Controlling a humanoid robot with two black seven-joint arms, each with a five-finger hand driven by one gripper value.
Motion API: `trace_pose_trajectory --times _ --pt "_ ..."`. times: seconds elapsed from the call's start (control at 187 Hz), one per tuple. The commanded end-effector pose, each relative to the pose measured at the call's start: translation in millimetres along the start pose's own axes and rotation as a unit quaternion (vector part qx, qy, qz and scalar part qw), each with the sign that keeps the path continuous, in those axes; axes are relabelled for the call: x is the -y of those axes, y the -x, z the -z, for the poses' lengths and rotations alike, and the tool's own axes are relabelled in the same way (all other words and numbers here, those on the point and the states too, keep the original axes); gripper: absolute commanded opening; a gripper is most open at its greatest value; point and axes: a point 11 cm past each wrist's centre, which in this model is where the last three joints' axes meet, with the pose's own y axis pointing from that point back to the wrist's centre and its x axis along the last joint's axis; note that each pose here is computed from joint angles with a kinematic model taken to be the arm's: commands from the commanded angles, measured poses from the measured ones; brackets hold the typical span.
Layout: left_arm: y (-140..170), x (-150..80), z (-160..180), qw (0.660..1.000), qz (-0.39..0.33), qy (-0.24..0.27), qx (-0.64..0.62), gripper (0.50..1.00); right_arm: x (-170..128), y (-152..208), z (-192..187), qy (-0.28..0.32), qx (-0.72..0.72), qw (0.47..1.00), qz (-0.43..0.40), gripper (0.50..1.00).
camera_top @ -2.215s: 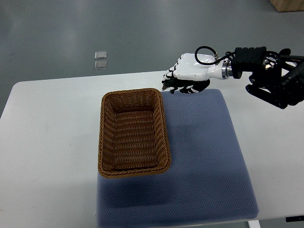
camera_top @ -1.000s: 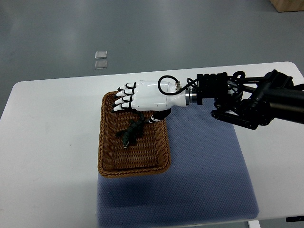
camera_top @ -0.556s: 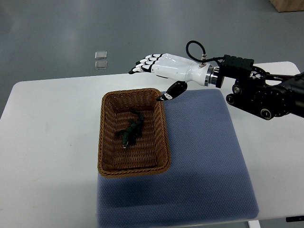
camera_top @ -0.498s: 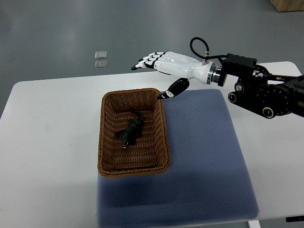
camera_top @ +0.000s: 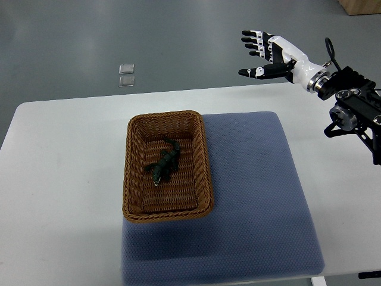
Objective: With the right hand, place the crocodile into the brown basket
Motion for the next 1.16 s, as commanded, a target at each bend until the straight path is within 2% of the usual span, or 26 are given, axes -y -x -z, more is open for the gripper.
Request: trace_pose_trajectory --times 0.0,0.177,0.696,0.738,0.963,1.156 --pt "0.0 0.0 0.0 1.0 0.0 0.0 0.0 1.0 -7.3 -11.1 -9.9 0.016 0.053 0.998 -0.031 0.901" --pt "0.0 0.0 0.0 1.0 0.0 0.0 0.0 1.0 -14.6 -22.2 -18.8 0.024 0.118 0.99 -0.069 0.901" --pt "0.0 0.0 0.1 1.0 0.0 -0.001 0.0 1.0 -46.7 -21.9 -64.4 0.022 0.233 0.964 -0.123 0.905" --pt "0.0 0.0 0.0 1.0 0.0 0.0 0.0 1.0 -48.0 -20.2 -67.5 0.024 0.237 0.963 -0.123 0.928" --pt "0.0 0.0 0.0 1.0 0.0 0.0 0.0 1.0 -49.4 3.3 -83.9 0.034 0.261 0.958 -0.115 0.928" --pt "0.0 0.0 0.0 1.0 0.0 0.0 0.0 1.0 -50.3 9.7 -88.6 0.036 0.266 0.957 -0.112 0.928"
